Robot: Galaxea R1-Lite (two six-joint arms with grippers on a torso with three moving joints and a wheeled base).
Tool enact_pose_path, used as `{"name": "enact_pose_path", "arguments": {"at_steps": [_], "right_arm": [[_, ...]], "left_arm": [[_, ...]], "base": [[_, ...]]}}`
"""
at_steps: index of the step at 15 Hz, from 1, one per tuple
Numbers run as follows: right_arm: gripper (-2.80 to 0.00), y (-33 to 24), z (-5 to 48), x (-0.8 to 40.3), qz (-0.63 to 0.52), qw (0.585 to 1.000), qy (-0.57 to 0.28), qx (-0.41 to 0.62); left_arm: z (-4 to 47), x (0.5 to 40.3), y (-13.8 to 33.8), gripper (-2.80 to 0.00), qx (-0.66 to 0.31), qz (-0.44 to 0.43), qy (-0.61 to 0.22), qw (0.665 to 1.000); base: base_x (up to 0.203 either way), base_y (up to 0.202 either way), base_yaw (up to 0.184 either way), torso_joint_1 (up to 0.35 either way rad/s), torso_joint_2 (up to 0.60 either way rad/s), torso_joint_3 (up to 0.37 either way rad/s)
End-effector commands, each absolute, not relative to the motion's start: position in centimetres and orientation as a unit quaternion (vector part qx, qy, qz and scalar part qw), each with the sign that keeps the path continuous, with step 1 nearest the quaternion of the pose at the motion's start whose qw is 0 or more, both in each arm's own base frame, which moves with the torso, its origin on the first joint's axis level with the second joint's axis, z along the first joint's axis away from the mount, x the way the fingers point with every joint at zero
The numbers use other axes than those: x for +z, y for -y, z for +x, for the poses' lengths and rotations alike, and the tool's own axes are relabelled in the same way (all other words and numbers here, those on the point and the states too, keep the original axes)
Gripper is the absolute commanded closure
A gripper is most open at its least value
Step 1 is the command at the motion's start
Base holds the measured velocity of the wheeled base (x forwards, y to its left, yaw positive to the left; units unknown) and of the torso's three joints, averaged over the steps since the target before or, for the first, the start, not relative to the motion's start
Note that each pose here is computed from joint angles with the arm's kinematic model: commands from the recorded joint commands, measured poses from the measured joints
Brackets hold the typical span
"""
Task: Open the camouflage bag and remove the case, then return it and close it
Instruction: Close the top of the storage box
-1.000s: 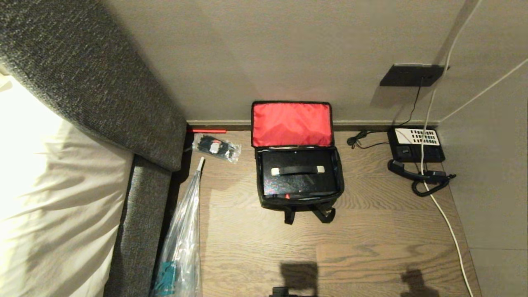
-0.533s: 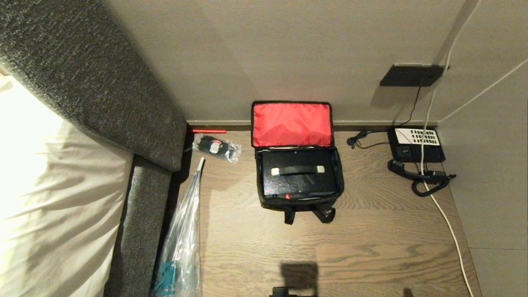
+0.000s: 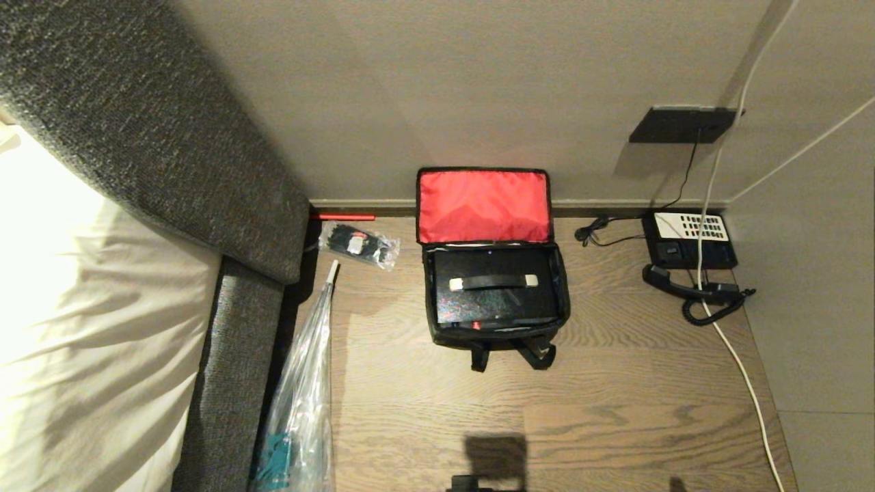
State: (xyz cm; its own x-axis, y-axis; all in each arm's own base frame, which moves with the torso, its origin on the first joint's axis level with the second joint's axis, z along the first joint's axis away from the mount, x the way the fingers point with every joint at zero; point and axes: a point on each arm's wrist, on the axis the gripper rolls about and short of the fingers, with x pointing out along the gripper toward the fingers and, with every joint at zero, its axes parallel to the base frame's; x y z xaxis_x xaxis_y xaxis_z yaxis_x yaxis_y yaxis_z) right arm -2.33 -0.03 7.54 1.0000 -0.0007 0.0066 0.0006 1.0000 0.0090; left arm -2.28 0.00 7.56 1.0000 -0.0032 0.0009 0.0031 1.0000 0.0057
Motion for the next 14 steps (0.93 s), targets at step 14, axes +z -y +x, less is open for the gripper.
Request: {"name": "enact_pose_path", "arguments": {"at_steps": [14], "right_arm": [[0.0, 0.03, -2.29, 7.51, 0.005, 1.0, 0.002, 0.0]], "left_arm": [[-2.28, 7.56, 0.0, 0.0, -0.002, 0.002, 0.001, 1.0]], "base": [[0.05, 0.0, 0.0, 0.0, 0.0, 0.0]]}}
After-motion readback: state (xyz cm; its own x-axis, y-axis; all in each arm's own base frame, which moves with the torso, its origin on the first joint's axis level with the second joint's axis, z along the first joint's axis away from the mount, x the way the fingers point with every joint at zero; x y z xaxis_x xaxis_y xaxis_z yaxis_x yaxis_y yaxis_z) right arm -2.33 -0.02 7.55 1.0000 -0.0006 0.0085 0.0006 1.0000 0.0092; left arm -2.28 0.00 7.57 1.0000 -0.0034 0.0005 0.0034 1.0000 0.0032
